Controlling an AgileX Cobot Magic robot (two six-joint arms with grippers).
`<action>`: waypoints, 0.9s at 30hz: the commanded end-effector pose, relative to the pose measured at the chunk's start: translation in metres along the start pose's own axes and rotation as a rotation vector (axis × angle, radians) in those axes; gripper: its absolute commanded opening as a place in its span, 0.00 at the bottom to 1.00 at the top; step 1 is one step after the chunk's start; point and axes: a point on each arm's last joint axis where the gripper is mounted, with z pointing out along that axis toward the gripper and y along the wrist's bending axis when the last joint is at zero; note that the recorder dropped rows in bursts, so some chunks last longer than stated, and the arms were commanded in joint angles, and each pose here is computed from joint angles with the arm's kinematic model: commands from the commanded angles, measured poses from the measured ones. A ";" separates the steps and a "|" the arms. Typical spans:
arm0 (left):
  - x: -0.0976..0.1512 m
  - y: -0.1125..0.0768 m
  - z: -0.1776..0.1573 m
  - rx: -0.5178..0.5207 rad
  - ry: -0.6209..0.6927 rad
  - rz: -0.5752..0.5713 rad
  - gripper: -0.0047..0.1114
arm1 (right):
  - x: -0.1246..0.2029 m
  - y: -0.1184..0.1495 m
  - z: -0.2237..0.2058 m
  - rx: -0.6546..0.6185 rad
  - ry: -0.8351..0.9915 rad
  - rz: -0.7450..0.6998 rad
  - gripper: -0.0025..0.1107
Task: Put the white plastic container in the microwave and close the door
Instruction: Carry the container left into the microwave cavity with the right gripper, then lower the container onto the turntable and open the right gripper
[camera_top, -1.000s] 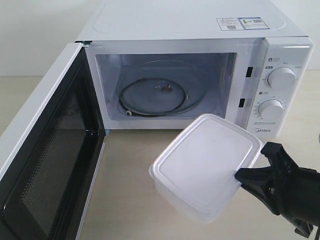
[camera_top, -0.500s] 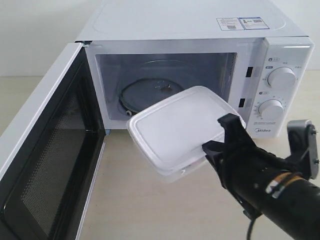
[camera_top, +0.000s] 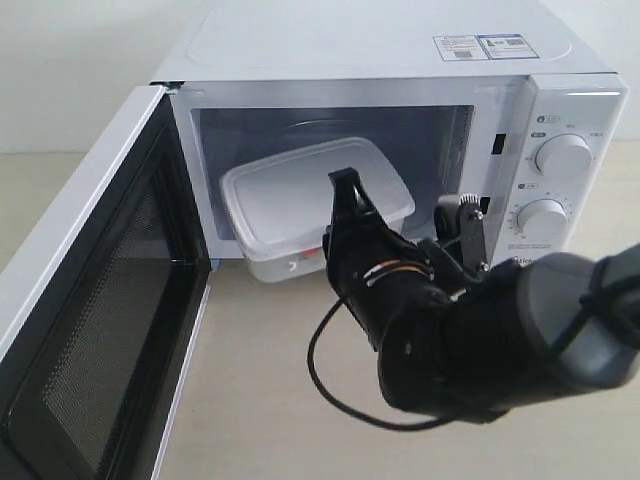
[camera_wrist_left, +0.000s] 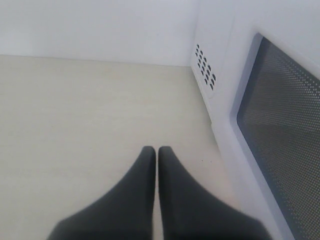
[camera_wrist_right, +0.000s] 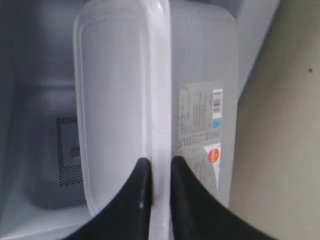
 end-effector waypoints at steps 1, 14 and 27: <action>-0.001 0.000 0.000 -0.004 -0.014 -0.003 0.08 | -0.012 0.022 0.017 -0.038 -0.031 -0.029 0.02; -0.001 0.000 0.000 -0.004 -0.014 -0.003 0.08 | -0.030 0.035 0.062 0.019 -0.045 -0.032 0.02; -0.001 0.000 0.000 -0.004 -0.014 -0.003 0.08 | -0.025 0.042 0.086 -0.037 -0.086 -0.062 0.02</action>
